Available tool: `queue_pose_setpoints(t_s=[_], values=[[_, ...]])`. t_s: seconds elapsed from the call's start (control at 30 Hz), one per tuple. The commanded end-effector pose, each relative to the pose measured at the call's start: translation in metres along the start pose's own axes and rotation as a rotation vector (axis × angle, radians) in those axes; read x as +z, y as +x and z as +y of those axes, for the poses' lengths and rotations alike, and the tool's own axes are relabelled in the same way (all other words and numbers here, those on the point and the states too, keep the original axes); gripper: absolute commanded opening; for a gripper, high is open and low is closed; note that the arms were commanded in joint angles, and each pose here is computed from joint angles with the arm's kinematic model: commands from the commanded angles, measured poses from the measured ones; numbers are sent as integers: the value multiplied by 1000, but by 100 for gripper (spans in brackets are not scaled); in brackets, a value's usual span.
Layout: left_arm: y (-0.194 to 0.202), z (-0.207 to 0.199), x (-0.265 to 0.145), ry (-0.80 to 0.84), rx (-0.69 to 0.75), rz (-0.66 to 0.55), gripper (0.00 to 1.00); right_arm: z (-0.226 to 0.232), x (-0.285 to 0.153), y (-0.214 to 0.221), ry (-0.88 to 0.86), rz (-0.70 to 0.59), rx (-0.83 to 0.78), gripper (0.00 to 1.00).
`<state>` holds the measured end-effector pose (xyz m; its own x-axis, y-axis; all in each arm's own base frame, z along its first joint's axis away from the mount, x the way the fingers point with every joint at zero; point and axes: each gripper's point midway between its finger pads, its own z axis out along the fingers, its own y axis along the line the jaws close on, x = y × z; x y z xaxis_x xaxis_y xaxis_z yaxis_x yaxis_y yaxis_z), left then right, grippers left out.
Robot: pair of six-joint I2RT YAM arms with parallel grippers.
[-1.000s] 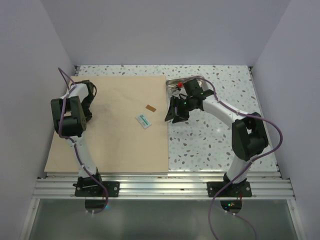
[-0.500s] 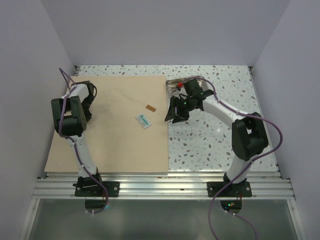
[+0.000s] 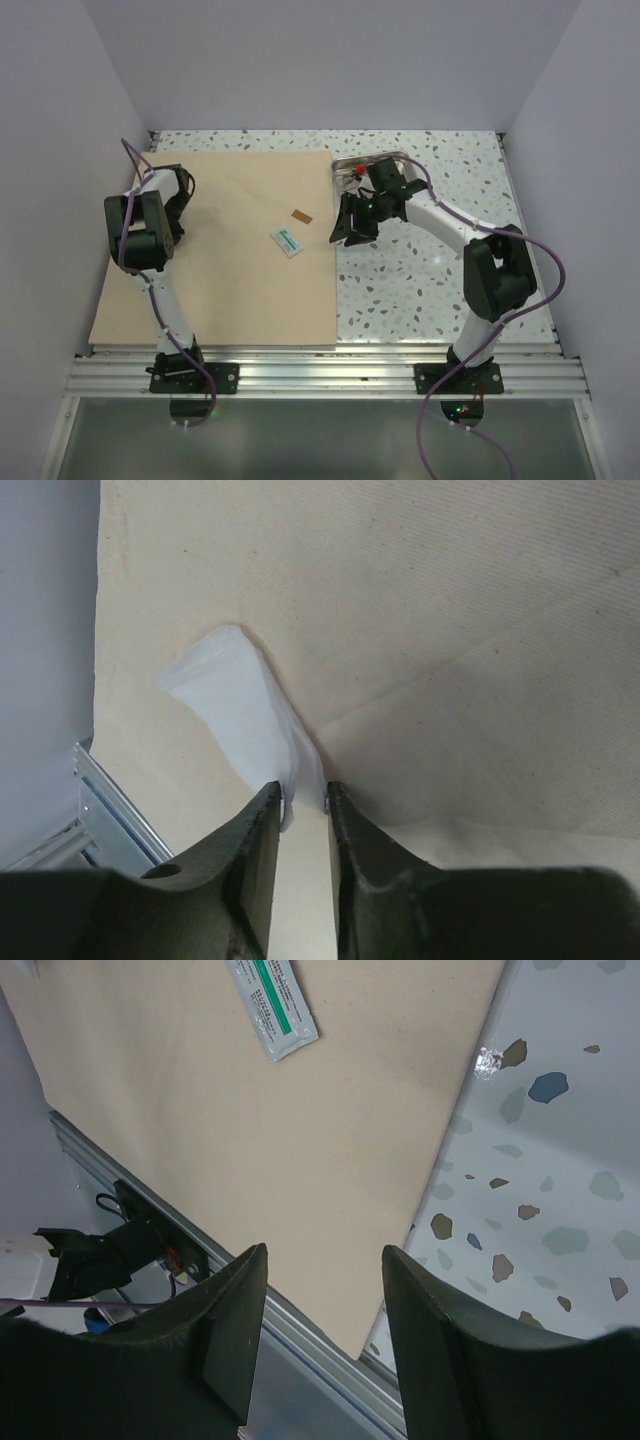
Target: Prepare the surgical pack
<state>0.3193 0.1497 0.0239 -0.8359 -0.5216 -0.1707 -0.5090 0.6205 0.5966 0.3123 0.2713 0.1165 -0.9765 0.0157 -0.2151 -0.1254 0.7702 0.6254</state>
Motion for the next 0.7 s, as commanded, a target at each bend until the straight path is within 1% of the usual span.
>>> queue_pose_setpoints(t_s=[0.0,0.07,0.1,0.17,0.2,0.33,0.43,0.47,0.53,0.57,0.6,0.63,0.67], values=[[-4,3,4,-14,-3,-16,27,6,-3,-5,-26,-9,-8,53],[-4,2,4,-8,-4,-17,22,7,-3,-6,-28,-12,-11,53],[-4,2,4,-8,-4,-17,17,7,-4,-6,-27,-14,-11,53],[-3,5,2,-9,-3,-19,10,7,-3,-5,-27,-12,-10,54],[-3,5,2,-8,-3,-21,0,7,-3,-5,-27,-12,-10,54],[-3,11,-9,17,-23,-33,0,10,-4,-6,-34,-8,-9,54],[-9,15,-34,100,-38,-64,0,11,-5,-6,-23,6,2,55],[-11,14,-50,148,-36,-86,0,12,-6,-7,-23,7,7,55],[-9,8,-75,210,23,-115,0,16,-8,-8,-30,10,24,55],[-10,11,-91,242,28,-149,0,17,-9,-8,-33,11,28,56],[-7,7,-103,273,59,-171,0,19,-10,-7,-33,16,43,58],[1,-5,-119,325,100,-193,0,20,-11,-7,-34,17,49,58],[3,-3,-138,364,104,-239,0,21,-11,-7,-38,17,57,59]])
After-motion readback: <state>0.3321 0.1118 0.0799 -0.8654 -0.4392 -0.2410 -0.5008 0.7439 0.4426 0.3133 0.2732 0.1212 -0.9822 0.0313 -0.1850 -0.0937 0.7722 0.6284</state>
